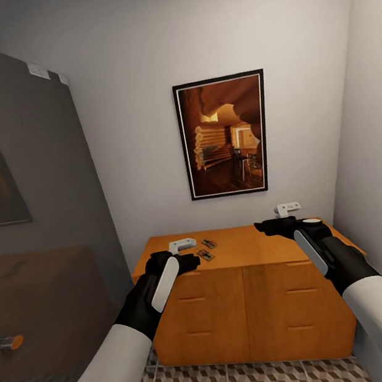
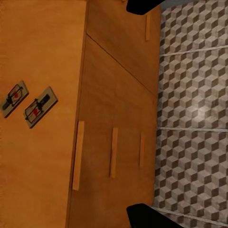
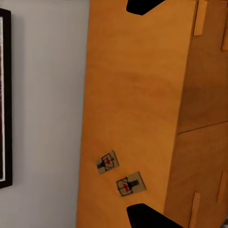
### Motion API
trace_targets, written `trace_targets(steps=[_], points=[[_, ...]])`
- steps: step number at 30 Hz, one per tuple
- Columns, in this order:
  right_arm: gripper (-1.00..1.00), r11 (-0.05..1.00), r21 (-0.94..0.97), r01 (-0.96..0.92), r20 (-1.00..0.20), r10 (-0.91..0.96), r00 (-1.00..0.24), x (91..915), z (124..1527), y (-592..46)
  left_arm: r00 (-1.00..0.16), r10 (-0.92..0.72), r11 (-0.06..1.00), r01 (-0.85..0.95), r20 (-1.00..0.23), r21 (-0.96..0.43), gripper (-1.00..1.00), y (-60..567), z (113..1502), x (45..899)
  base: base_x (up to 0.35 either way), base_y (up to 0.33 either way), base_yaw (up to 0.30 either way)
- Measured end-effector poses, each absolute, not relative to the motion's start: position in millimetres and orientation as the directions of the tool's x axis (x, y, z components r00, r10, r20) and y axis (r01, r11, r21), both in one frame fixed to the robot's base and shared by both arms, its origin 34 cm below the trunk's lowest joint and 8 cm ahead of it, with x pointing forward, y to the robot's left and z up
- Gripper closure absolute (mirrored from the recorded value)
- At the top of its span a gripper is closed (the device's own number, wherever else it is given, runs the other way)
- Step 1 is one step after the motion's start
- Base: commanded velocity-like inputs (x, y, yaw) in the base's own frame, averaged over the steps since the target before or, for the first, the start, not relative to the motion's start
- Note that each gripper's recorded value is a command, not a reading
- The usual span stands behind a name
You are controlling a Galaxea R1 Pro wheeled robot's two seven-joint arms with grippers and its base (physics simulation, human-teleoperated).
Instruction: Take the four mousetraps from the cabinet in the bathroom and place them on the bathroom floor. Make sure all four end up on the same floor surface, and ensure that at least two of them are either under or directly next to the same bathroom sink.
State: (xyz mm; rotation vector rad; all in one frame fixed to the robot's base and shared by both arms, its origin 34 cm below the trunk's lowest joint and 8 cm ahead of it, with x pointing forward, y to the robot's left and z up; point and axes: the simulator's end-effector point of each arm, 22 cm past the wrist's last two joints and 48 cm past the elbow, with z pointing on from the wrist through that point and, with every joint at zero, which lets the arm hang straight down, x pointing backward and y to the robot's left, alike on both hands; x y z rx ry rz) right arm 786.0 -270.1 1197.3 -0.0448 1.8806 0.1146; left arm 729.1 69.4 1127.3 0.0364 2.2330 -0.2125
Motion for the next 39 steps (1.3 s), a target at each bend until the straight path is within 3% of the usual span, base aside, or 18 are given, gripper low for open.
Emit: trace_targets(steps=[20, 39], points=[[-1.0, 0.994, 0.054, -0.09, -0.951, 0.024, -0.309, 785.8, 1197.0, -269.8, -0.624, -0.047, 0.985, 0.099, -0.78, -0.138, -1.0, 70.0, 1126.5, 728.9, 0.309, -0.006, 0.0], [-1.0, 0.995, 0.052, -0.089, -0.951, 0.022, -0.309, 785.9, 1196.5, -270.1, -0.627, -0.045, 0.986, 0.096, -0.778, -0.135, -1.0, 71.1, 1124.7, 728.7, 0.323, -0.132, 0.002]])
